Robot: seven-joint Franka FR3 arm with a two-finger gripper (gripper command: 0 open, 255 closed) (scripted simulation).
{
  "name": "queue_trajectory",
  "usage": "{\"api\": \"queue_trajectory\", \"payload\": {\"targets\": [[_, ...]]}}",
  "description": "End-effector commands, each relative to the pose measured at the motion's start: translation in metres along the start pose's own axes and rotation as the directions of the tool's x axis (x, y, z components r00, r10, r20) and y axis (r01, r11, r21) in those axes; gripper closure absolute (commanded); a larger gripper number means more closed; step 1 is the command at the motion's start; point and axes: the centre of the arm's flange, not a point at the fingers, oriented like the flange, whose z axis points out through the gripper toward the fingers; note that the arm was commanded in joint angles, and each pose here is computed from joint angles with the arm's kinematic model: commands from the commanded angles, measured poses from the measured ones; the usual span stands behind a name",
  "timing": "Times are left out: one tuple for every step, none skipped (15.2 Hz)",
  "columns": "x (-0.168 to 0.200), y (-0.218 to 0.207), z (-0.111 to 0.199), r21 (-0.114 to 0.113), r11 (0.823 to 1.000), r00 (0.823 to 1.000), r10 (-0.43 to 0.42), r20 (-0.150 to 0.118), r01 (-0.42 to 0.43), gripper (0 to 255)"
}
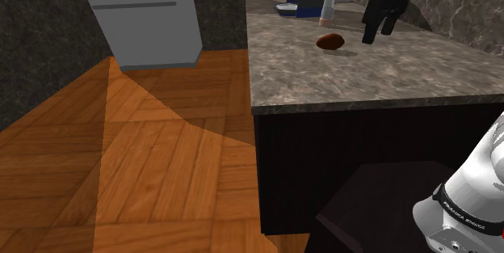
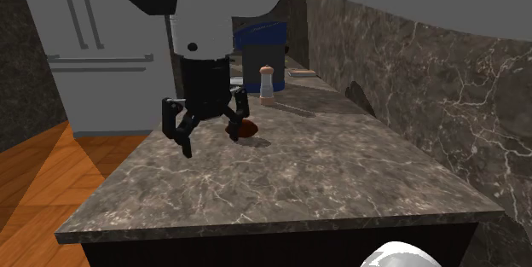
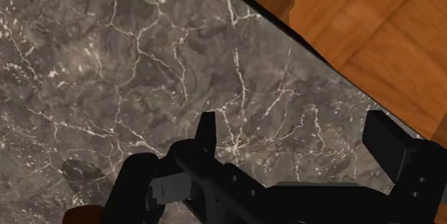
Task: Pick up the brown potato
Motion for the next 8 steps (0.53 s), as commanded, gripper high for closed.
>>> {"api": "queue_trajectory", "payload": {"targets": [[0.0,0.0,0.0,0.0,1.0,1.0,0.0,0.0,0.0,0],[0.008,0.01,0.004,-0.007,1.0,1.0,-0.018,0.004,0.018,0],[0.015,0.019,0.007,-0.014,0.999,0.999,-0.036,0.009,0.037,0],[0.023,0.028,0.011,-0.02,0.998,0.998,-0.055,0.013,0.055,0],[0.031,0.038,0.014,-0.027,0.997,0.997,-0.073,0.018,0.073,0],[0.04,0.047,0.017,-0.033,0.995,0.996,-0.091,0.023,0.092,0],[0.048,0.056,0.021,-0.04,0.993,0.994,-0.109,0.028,0.11,0],[0.057,0.064,0.024,-0.046,0.991,0.991,-0.127,0.033,0.128,0]]}}
